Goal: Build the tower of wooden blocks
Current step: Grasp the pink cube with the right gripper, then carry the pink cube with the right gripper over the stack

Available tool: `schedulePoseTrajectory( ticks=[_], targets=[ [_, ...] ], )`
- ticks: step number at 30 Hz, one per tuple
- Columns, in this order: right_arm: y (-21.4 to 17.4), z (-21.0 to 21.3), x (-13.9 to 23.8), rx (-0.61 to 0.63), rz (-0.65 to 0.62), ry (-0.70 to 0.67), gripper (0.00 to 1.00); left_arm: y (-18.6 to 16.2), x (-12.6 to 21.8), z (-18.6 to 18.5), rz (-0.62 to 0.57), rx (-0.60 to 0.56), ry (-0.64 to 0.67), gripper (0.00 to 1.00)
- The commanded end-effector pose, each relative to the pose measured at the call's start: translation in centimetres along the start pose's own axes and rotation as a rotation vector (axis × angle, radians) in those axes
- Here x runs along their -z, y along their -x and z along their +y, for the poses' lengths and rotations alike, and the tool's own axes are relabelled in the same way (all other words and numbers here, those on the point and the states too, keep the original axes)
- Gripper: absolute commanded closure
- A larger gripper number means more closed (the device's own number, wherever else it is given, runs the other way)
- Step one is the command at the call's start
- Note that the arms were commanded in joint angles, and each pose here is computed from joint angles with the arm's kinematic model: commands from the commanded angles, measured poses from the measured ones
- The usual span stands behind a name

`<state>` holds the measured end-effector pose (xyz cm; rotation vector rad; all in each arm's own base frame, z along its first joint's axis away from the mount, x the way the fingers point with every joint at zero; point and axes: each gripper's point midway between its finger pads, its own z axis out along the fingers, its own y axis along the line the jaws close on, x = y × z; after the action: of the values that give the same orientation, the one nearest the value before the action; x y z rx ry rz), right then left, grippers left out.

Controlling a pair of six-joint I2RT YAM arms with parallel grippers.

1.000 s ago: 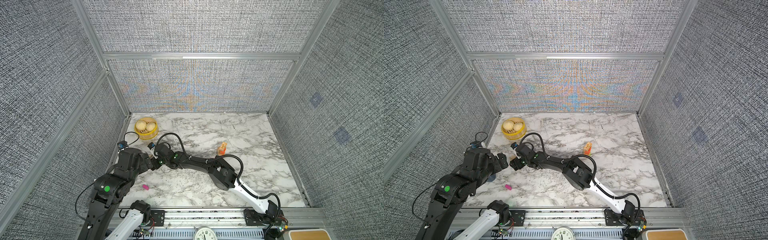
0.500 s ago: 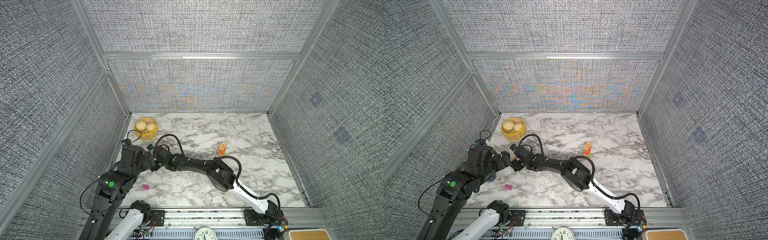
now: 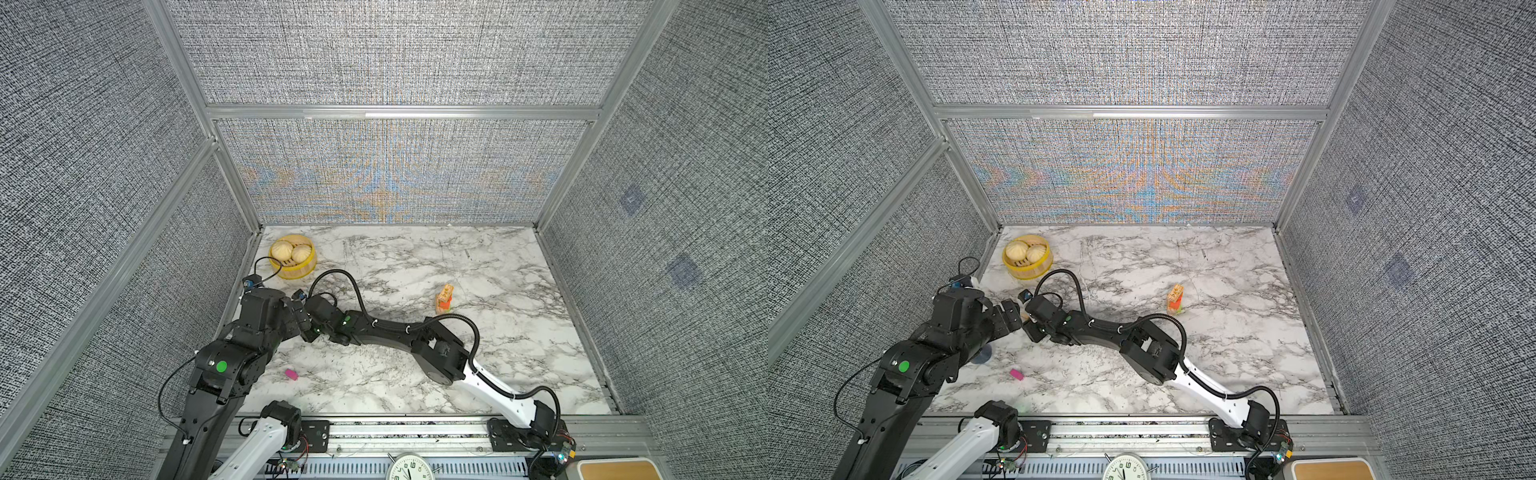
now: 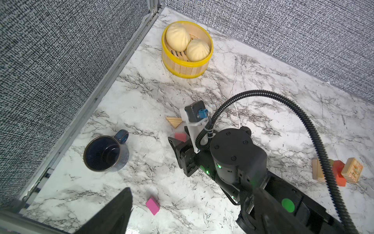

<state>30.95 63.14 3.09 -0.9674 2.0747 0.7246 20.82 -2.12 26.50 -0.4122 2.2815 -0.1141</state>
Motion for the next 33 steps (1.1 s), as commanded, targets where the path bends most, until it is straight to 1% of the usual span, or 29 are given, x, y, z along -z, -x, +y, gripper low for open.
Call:
schedulePoseTrajectory(
  ticks=[1, 5, 14, 17, 19, 22, 26, 33],
  targets=[
    [-3.7, -1.0, 0.3, 0.011, 0.133, -0.039, 0.5, 0.4, 0.3, -0.1, -0.015, 0.003, -0.012, 0.06],
    [-3.9, -1.1, 0.8, 0.014, 0.134, -0.039, 0.58, 0.3, 0.4, -0.1, -0.018, 0.006, -0.013, 0.06],
    [-4.1, -1.3, 1.4, 0.014, 0.135, -0.042, 0.63, 0.4, 0.1, -0.3, -0.012, 0.007, -0.02, 0.06],
    [-3.9, -1.2, 1.5, 0.01, 0.133, -0.028, 0.67, 0.4, 0.2, -0.3, -0.013, 0.008, -0.018, 0.06],
    [-3.8, -1.3, 1.7, 0.007, 0.13, -0.025, 0.73, 0.4, 0.2, -0.2, -0.012, 0.006, -0.016, 0.06],
    [-3.5, -1.3, 1.9, 0.004, 0.12, -0.022, 0.77, 0.2, 0.0, -0.3, -0.003, 0.007, -0.02, 0.06],
    [-3.1, -1.7, 2.1, 0.003, 0.112, -0.022, 0.79, 0.2, -0.1, -0.5, 0.005, 0.011, -0.029, 0.06],
    [-2.3, -1.9, 3.0, 0.008, 0.098, -0.02, 0.8, 0.4, 0.2, -0.4, -0.001, 0.007, -0.027, 0.06]
  ],
)
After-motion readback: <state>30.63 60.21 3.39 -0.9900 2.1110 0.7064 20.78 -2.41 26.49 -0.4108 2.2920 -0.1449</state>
